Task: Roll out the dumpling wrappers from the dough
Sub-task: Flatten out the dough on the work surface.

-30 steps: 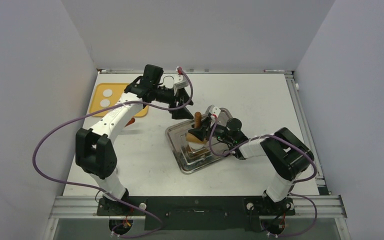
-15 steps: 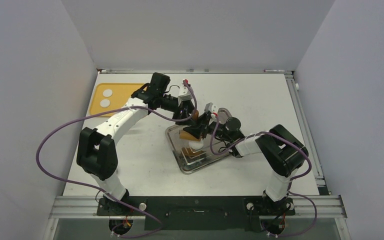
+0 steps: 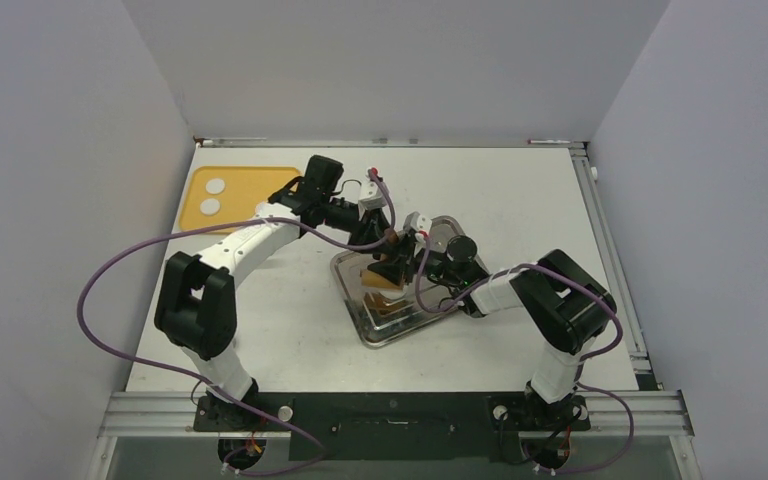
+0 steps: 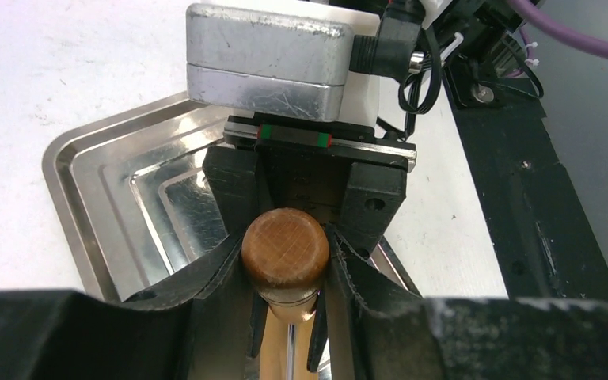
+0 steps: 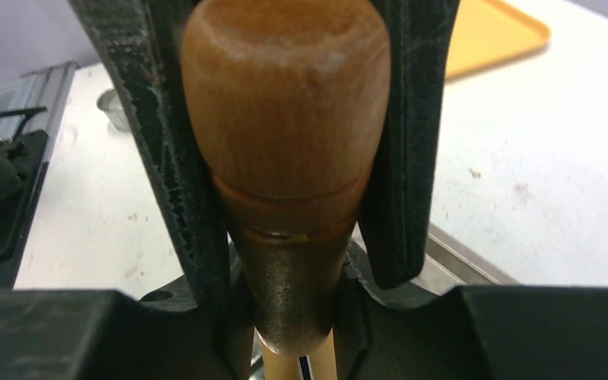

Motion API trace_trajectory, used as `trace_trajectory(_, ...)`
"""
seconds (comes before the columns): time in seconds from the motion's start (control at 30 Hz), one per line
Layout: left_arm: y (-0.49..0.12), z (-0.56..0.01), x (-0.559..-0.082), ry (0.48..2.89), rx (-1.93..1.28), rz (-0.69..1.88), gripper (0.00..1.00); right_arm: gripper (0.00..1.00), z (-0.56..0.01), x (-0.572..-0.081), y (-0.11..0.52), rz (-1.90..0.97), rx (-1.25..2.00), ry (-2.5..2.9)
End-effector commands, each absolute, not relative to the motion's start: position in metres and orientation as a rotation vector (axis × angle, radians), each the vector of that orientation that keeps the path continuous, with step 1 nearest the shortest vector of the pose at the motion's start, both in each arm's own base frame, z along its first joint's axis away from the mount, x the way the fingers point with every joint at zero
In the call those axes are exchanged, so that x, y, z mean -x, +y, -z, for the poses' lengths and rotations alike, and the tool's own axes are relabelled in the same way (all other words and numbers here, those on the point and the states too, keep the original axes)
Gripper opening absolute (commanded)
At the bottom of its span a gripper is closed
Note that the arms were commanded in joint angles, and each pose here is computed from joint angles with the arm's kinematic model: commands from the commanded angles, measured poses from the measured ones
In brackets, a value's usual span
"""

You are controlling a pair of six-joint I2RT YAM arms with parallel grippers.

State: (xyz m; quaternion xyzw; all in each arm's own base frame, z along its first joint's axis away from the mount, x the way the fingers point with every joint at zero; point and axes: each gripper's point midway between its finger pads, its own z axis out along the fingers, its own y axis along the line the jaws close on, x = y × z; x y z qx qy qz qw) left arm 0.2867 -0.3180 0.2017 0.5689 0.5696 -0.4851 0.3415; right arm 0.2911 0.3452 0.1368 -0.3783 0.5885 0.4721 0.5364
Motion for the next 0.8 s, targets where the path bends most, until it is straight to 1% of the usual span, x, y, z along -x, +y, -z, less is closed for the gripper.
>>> trace_trajectory(0.0,-0.319,-0.183,-0.277,1.553,-1.461,1.27,0.0,0.08,-0.156,-0.313,0.329,-0.952,0.835,1.337)
trace_trajectory(0.17,-0.319,-0.175,-0.274,1.589,-1.415,1.285,0.0,0.08,-0.151,-0.327,0.32,-0.821,0.84,1.374)
trace_trajectory(0.27,-0.319,-0.161,-0.28,1.624,-1.408,1.259,0.0,0.08,-0.137,-0.325,0.322,-0.841,0.851,1.34)
trace_trajectory(0.4,-0.321,-0.157,-0.282,1.64,-1.453,1.247,0.0,0.08,-0.136,-0.327,0.327,-0.879,0.822,1.322)
trace_trajectory(0.47,-0.318,-0.146,-0.281,1.685,-1.474,1.232,0.0,0.08,-0.122,-0.327,0.323,-0.865,0.804,1.376)
trace_trajectory(0.63,-0.293,-0.116,-0.266,1.825,-1.505,1.275,0.0,0.08,-0.069,-0.292,0.317,-0.833,0.829,1.557)
trace_trajectory(0.77,-0.281,-0.099,-0.255,1.872,-1.551,1.24,0.0,0.08,-0.046,-0.276,0.314,-0.875,0.765,1.665)
